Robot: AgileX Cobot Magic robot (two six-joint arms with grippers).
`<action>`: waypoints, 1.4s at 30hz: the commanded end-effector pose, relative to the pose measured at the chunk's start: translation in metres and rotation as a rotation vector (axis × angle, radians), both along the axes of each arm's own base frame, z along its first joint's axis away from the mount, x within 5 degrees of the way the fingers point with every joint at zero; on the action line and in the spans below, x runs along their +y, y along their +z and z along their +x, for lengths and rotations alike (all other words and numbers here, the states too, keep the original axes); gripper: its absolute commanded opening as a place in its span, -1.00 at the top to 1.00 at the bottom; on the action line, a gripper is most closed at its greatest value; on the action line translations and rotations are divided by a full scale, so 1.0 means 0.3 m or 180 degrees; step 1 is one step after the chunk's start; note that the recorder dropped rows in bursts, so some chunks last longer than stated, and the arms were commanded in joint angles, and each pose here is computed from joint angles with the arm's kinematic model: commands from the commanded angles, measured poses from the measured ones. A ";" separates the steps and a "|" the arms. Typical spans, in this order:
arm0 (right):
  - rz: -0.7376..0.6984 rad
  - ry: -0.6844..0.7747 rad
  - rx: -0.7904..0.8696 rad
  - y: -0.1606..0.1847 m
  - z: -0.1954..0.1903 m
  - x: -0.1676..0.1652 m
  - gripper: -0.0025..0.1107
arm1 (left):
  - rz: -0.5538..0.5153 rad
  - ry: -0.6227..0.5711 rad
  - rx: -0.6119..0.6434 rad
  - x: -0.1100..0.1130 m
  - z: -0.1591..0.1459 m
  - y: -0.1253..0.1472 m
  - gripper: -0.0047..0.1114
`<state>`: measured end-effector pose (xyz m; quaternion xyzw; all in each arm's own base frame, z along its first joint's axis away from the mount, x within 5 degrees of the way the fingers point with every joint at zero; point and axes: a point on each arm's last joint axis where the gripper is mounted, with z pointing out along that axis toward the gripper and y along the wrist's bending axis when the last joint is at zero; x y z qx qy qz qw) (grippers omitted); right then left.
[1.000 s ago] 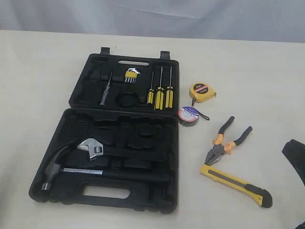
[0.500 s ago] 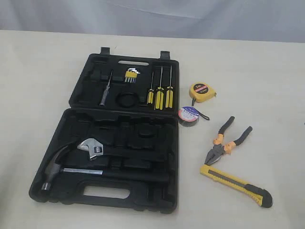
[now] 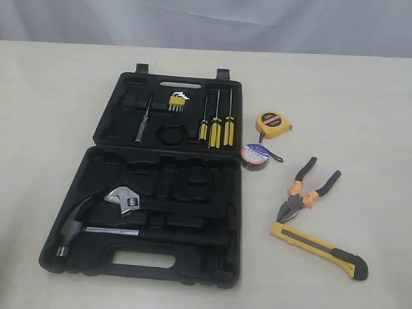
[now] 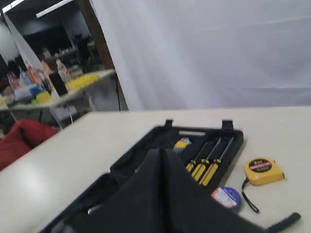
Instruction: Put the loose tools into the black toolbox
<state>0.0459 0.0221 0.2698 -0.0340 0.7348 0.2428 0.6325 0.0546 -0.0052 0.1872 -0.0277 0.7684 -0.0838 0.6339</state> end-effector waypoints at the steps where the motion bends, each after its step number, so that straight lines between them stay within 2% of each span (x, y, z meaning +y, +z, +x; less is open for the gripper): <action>1: -0.0813 0.0208 0.0790 0.134 0.016 0.015 0.96 | -0.0024 -0.0021 0.0009 -0.002 0.000 0.004 0.92; 6: -0.1859 0.0679 0.2089 0.228 0.123 0.058 0.96 | -0.0024 -0.0021 0.0009 -0.002 0.000 0.004 0.92; 9: -0.2227 0.0969 0.2218 0.261 0.235 0.106 0.96 | -0.0024 -0.0021 0.0009 -0.002 0.000 0.004 0.92; 16: -0.2836 0.1466 0.2844 0.120 0.413 0.214 0.96 | -0.0024 -0.0021 0.0009 -0.002 0.000 0.004 0.92; 20: -0.3133 0.1562 0.3168 0.022 0.425 0.221 0.96 | -0.0024 -0.0021 0.0009 -0.002 0.000 0.004 0.92; 25: -0.3278 0.1612 0.2937 -0.142 0.407 0.209 0.96 | -0.0024 -0.0021 0.0009 -0.002 0.000 0.004 0.92; 28: -0.3274 0.1570 0.2787 -0.194 0.401 0.204 0.96 | -0.0024 -0.0021 0.0009 -0.002 0.000 0.004 0.92; 38: -0.3460 0.1622 0.3112 -0.204 0.373 0.179 0.96 | -0.0024 -0.0021 0.0009 -0.002 0.000 0.004 0.92; 40: -0.3471 0.1620 0.3108 -0.204 0.373 0.178 0.88 | -0.0024 -0.0021 0.0009 -0.002 0.000 0.004 0.92; 42: -0.3487 0.1630 0.3120 -0.209 0.376 0.179 0.67 | -0.0024 -0.0021 0.0009 -0.002 0.000 0.004 0.92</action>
